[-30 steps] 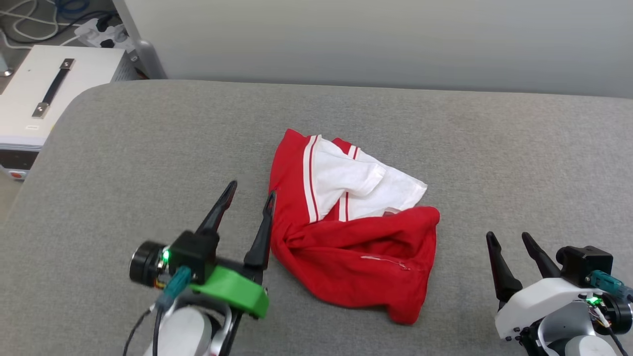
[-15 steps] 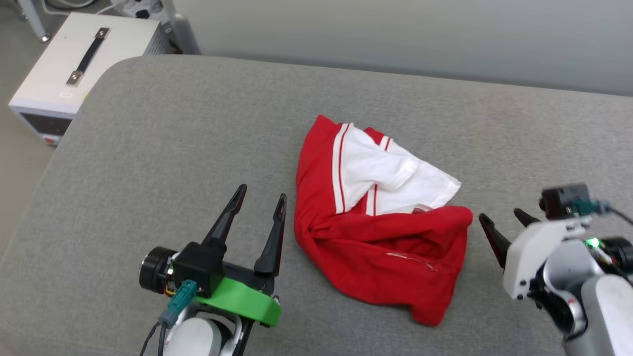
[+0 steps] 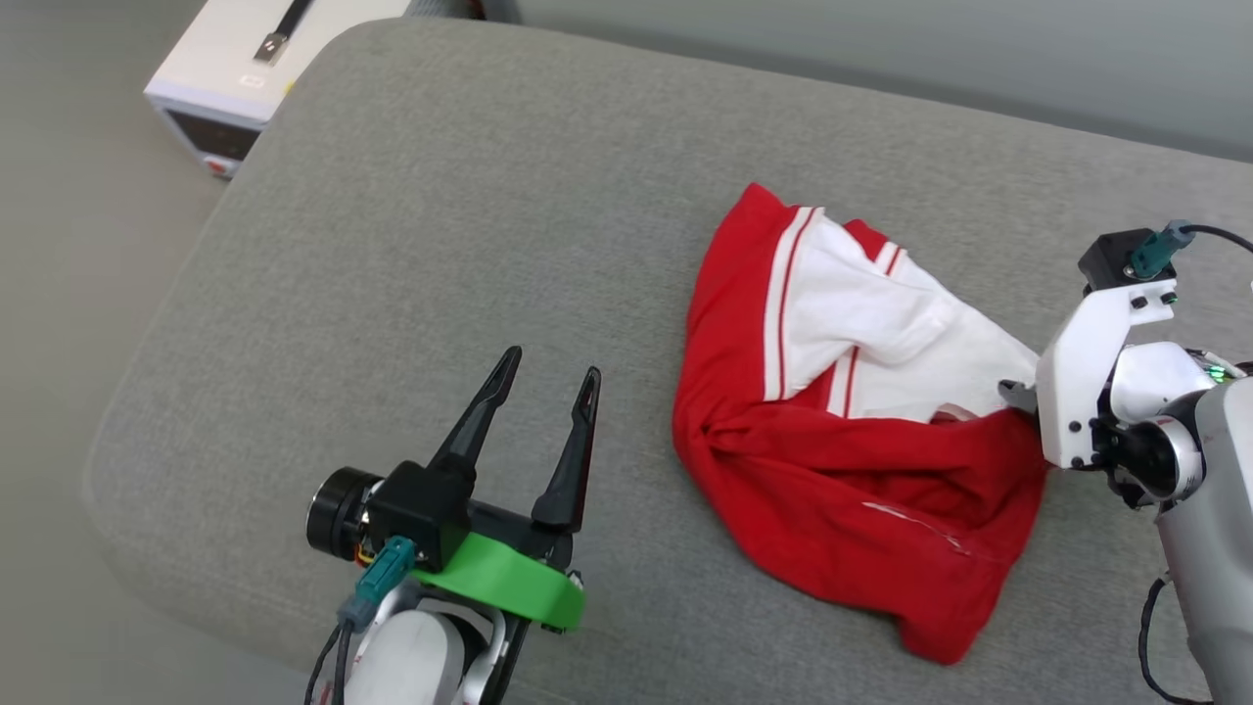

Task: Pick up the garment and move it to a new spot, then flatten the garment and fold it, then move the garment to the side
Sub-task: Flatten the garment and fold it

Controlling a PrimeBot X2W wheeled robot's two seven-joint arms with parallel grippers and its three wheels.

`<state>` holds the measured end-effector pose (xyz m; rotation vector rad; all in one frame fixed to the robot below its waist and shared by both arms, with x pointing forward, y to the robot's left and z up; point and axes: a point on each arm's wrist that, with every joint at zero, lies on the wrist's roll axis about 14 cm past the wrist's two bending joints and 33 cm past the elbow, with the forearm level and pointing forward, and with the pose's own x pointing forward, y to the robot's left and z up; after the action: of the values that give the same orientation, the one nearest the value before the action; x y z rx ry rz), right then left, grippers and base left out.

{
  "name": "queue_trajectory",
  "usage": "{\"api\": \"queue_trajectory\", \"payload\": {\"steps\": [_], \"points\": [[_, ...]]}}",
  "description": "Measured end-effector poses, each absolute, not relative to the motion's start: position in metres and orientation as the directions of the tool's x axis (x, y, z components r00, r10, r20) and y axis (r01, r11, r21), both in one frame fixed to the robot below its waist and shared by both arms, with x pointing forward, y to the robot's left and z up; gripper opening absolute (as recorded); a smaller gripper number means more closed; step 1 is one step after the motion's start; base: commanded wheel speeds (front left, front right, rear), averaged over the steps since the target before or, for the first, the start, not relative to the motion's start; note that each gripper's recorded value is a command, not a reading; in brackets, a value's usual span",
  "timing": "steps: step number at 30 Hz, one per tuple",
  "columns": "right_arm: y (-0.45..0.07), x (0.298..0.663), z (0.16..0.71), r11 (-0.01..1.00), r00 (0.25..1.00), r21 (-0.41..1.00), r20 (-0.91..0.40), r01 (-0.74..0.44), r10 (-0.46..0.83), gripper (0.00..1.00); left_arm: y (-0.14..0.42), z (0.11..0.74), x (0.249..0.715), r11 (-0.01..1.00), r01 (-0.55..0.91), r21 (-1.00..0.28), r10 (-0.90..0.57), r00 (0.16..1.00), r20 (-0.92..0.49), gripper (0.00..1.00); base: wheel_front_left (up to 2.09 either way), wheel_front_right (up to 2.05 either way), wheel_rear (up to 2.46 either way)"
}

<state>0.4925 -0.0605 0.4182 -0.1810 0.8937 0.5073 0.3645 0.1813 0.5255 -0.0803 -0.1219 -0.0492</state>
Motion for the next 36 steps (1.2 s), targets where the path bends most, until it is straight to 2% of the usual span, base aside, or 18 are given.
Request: {"api": "queue_trajectory", "payload": {"steps": [9,10,11,12,20,26,32,36], "points": [[-0.042,0.496,0.374,0.85,0.439,0.06,-0.836,-0.524,0.33,1.0,0.202,0.516,0.359,0.998,-0.016,-0.062,0.021,0.996,0.084,1.0,0.0,0.0,0.0],[-0.041,0.496,0.371,0.847,0.433,0.061,-0.839,-0.527,0.33,0.86,0.203,0.514,0.359,0.998,-0.02,-0.061,0.025,0.997,0.078,1.0,0.0,0.0,0.0],[-0.04,0.497,0.369,0.845,0.434,0.06,-0.838,-0.531,0.332,0.35,0.204,0.512,0.359,0.998,-0.024,-0.061,0.028,0.997,0.072,1.0,0.0,0.0,0.0],[-0.039,0.497,0.368,0.844,0.436,0.061,-0.835,-0.533,0.336,0.0,0.205,0.511,0.359,0.998,-0.026,-0.061,0.03,0.997,0.069,1.0,0.0,0.0,0.0],[-0.059,0.501,0.374,0.875,0.507,0.072,-0.792,-0.478,0.342,0.0,0.198,0.512,0.364,0.998,-0.001,-0.066,0.006,0.997,0.077,1.0,0.0,0.0,0.0],[-0.113,0.494,0.378,0.924,0.57,0.051,-0.774,-0.378,0.276,0.0,0.183,0.517,0.371,0.996,0.053,-0.072,-0.046,0.994,0.099,1.0,0.0,0.0,0.0],[-0.165,0.472,0.381,0.96,0.614,0.033,-0.763,-0.277,0.203,0.0,0.168,0.521,0.377,0.991,0.104,-0.083,-0.094,0.989,0.118,1.0,0.0,0.0,0.0],[-0.177,0.455,0.38,0.968,0.625,0.044,-0.756,-0.248,0.195,0.0,0.16,0.522,0.38,0.988,0.128,-0.088,-0.117,0.986,0.122,1.0,0.0,0.0,0.0]]}}
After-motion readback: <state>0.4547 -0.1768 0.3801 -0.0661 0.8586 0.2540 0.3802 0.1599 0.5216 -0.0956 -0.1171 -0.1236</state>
